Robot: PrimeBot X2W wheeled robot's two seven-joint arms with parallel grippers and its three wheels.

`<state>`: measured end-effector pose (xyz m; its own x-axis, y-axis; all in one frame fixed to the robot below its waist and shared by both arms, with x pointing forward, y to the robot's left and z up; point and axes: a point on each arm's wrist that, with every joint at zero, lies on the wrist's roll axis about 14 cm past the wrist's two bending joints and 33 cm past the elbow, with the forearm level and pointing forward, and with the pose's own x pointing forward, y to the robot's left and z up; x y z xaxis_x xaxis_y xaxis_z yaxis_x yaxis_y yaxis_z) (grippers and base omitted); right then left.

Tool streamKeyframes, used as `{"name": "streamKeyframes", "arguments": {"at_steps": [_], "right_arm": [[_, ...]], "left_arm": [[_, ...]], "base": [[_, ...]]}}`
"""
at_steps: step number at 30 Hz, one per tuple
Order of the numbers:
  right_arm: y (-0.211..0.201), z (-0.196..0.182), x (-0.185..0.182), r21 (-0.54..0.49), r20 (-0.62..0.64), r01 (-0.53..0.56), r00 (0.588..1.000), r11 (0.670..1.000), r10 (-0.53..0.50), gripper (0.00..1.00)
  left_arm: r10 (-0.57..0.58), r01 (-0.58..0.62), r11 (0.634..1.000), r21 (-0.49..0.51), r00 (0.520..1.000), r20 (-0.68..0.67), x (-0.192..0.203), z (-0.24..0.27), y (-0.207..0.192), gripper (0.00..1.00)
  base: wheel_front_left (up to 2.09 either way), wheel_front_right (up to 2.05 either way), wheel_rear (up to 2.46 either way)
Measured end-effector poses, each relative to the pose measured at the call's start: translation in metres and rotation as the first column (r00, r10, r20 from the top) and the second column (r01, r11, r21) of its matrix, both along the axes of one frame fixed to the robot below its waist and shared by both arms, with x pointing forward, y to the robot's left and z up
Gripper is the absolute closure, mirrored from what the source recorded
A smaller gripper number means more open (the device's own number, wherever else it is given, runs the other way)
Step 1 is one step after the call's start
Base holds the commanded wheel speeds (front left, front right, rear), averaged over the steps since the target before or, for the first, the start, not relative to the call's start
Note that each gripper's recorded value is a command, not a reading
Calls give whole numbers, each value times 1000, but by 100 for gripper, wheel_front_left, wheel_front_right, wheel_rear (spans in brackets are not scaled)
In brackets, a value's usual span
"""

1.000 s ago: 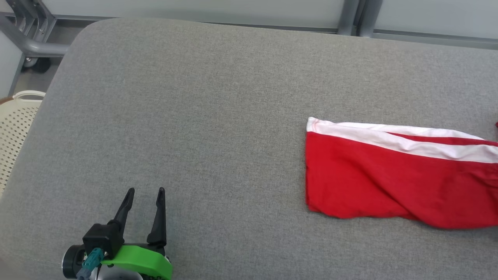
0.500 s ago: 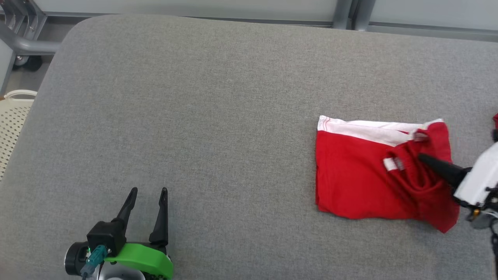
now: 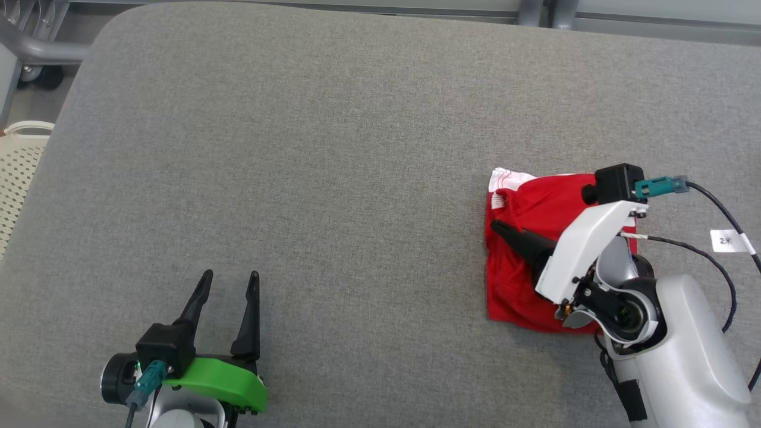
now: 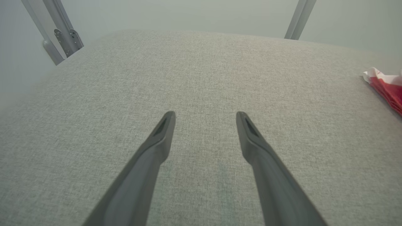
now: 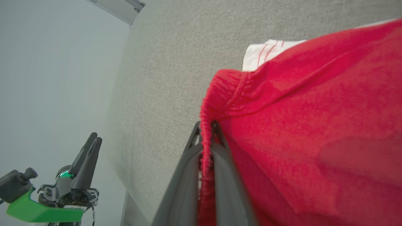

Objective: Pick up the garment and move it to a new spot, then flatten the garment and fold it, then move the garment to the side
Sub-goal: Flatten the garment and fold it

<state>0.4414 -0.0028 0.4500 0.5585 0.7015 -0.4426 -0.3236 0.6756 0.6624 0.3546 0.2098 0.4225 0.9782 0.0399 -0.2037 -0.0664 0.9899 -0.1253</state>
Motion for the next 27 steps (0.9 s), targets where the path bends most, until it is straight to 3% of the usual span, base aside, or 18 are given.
{"name": "streamKeyframes", "arguments": {"at_steps": [8,9,10,11,12,17,22,27], "right_arm": [[18,14,4,-14,89,-38,995,999,39,100],[15,11,6,-35,97,-26,995,999,29,87],[11,9,8,-48,102,-12,995,999,17,61],[10,8,10,-58,108,-4,994,998,10,23],[9,6,10,-63,110,-2,994,998,9,0],[10,5,12,-78,137,5,991,997,5,0],[12,30,8,-21,162,-13,987,1000,16,0],[-27,57,15,-7,177,54,983,999,-52,0]], "left_arm": [[-5,5,1000,7,1000,-9,1,-3,0,0],[-10,10,1000,6,1000,-10,2,-4,-1,0],[-16,16,1000,5,1000,-11,3,-5,-3,0],[-23,23,1000,4,1000,-11,4,-5,-5,0],[-28,28,1000,4,1000,-12,5,-5,-6,0],[-47,47,999,0,999,-9,11,-6,-13,0],[-52,52,999,-2,999,-4,13,-5,-14,0],[-60,60,998,-5,998,2,16,-4,-17,0]], "base": [[0,0,0],[0,0,0],[0,0,0],[0,0,0],[0,0,0],[0,0,0],[0,0,0],[0,0,0]]}}
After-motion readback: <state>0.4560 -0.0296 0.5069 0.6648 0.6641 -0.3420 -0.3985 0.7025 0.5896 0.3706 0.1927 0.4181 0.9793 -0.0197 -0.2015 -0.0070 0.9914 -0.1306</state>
